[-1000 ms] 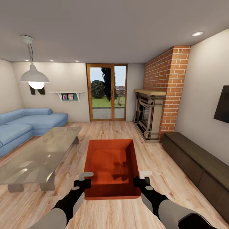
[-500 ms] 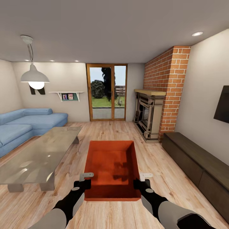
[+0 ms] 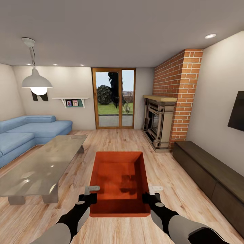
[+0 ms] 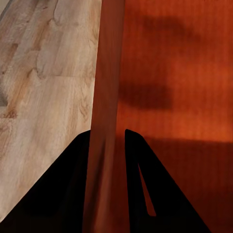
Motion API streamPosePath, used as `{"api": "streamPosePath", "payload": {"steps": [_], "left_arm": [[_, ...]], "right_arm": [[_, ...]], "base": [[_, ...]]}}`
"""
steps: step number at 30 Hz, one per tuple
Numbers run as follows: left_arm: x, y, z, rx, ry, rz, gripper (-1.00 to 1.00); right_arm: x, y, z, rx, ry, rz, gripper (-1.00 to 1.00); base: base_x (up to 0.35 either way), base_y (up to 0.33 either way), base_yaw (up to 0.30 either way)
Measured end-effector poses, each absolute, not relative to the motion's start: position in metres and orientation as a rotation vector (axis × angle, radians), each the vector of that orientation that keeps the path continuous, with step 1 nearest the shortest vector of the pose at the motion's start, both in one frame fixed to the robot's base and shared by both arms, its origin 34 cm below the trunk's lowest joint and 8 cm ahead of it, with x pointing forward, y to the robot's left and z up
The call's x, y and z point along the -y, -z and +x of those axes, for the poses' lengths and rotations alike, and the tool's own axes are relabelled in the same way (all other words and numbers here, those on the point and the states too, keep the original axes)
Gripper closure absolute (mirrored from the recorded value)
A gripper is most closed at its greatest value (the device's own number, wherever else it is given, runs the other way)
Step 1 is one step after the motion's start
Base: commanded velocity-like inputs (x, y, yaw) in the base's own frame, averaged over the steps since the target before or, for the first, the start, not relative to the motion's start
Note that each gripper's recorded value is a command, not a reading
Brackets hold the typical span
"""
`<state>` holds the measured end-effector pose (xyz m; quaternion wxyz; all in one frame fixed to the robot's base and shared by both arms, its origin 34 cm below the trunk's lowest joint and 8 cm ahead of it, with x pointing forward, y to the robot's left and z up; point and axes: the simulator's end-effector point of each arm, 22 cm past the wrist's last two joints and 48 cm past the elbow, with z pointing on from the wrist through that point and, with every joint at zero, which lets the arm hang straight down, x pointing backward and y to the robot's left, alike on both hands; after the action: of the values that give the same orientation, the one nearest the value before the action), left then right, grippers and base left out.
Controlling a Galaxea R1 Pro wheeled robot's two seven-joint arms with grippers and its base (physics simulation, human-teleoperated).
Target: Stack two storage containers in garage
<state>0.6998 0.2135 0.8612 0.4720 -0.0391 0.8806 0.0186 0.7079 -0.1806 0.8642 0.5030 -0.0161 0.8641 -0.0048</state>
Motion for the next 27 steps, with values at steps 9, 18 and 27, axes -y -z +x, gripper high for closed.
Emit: {"api": "streamPosePath", "payload": {"steps": [9, 18, 27], "left_arm": [[-0.213, -0.861, 0.700, -2.154, -0.046, -0.096, 1.00], [-0.213, -0.838, 0.684, -2.207, -0.028, -0.135, 1.00], [-0.214, -0.841, 0.686, -2.201, -0.029, -0.133, 1.00]], "right_arm": [[0.181, -0.864, 0.708, -2.085, 0.013, -0.038, 1.00], [0.180, -0.853, 0.701, -2.139, 0.033, -0.080, 1.00], [0.179, -0.855, 0.702, -2.132, 0.032, -0.075, 1.00]], "base": [[0.000, 0.000, 0.000], [0.000, 0.000, 0.000], [0.000, 0.000, 0.000]]}}
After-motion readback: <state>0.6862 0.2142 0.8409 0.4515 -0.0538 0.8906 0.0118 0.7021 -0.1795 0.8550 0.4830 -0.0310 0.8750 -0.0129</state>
